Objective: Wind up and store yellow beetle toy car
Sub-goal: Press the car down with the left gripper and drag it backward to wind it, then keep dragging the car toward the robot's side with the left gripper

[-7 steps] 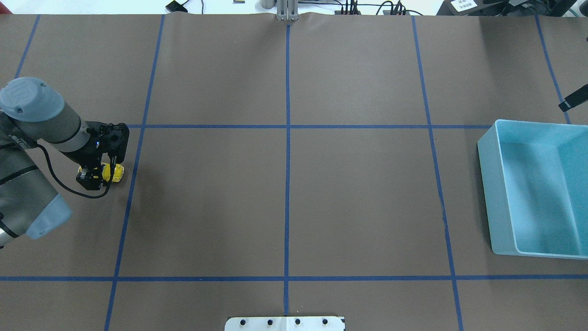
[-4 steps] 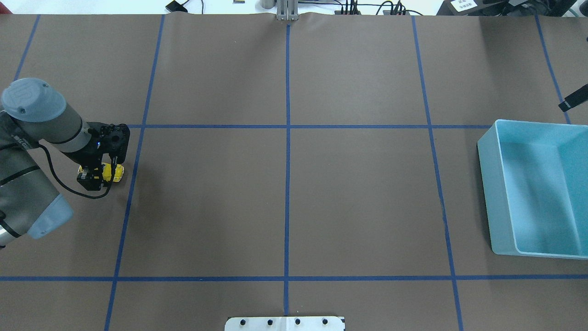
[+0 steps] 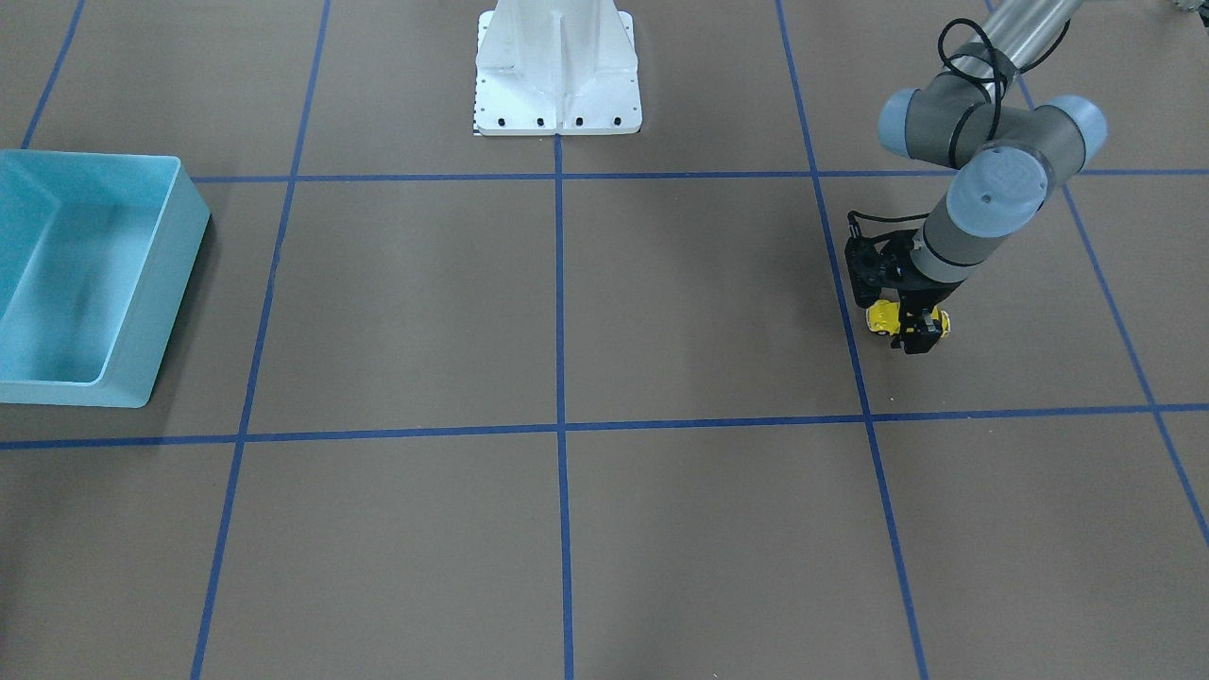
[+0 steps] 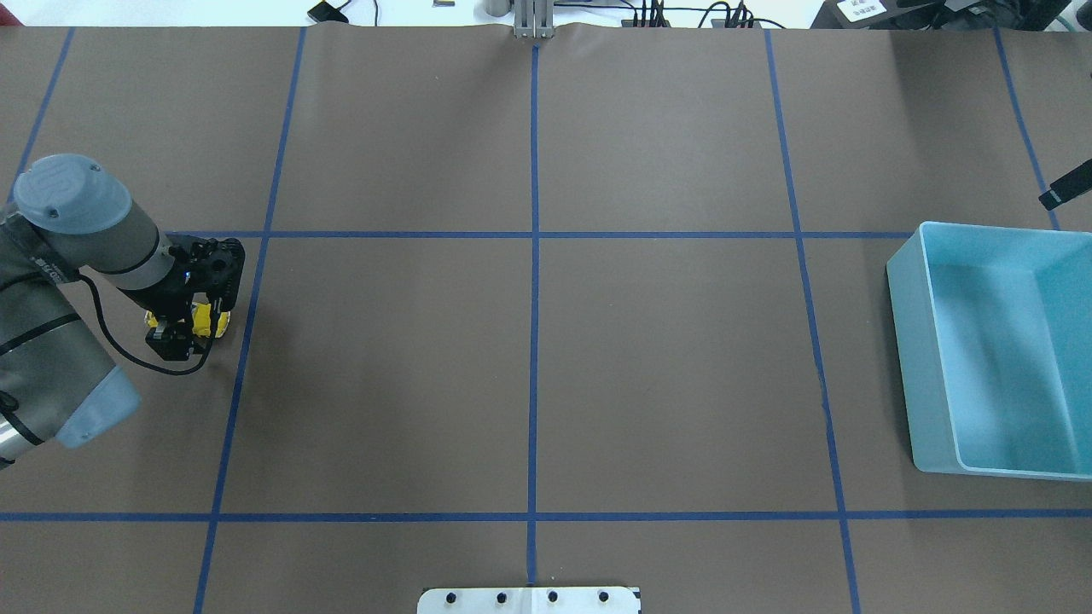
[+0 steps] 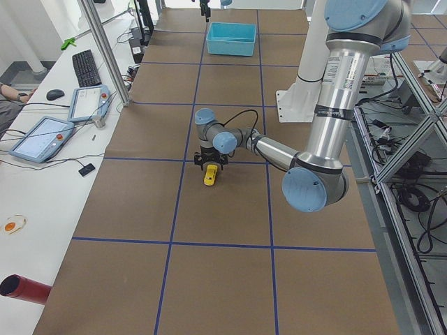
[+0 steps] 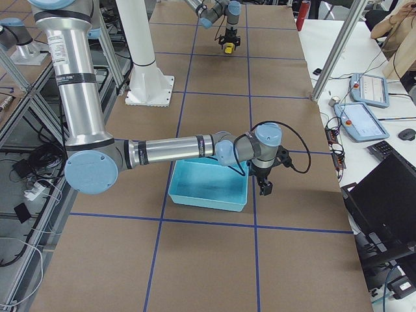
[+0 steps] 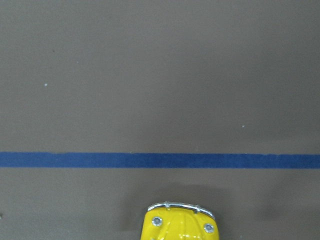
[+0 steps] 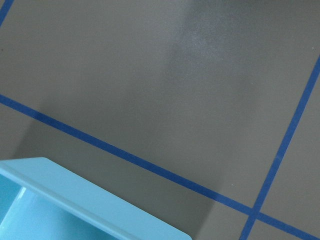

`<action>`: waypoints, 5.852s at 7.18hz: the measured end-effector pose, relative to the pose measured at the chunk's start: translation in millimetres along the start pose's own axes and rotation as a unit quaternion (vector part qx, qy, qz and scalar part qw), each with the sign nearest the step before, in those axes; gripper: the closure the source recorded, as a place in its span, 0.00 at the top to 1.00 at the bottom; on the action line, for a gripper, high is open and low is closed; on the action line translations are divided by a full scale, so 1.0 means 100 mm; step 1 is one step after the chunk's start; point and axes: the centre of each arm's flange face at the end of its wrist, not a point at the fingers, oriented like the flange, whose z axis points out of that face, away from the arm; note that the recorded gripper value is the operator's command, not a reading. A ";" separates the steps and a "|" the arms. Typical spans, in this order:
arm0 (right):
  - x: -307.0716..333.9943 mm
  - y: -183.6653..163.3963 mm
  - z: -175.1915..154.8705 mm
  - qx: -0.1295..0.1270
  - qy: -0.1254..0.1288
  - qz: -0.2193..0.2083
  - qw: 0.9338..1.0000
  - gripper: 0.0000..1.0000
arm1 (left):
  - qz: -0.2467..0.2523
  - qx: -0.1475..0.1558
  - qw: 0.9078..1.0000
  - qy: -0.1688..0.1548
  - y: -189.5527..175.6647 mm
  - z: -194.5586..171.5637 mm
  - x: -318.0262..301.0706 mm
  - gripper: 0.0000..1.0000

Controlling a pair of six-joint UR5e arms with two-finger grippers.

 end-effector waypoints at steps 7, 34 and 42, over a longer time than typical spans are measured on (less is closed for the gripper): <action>0.00 0.01 0.01 -0.001 0.000 0.001 1.000 1.00 | 0.014 0.018 1.000 -0.013 -0.05 -0.01 -0.02 0.00; 0.12 0.17 0.16 -0.017 -0.001 0.014 1.000 1.00 | -0.020 0.139 0.990 0.003 0.56 0.00 -0.11 0.00; 0.16 0.20 0.20 -0.022 -0.001 0.018 1.000 1.00 | -0.024 0.142 0.990 0.001 1.03 0.08 -0.13 0.00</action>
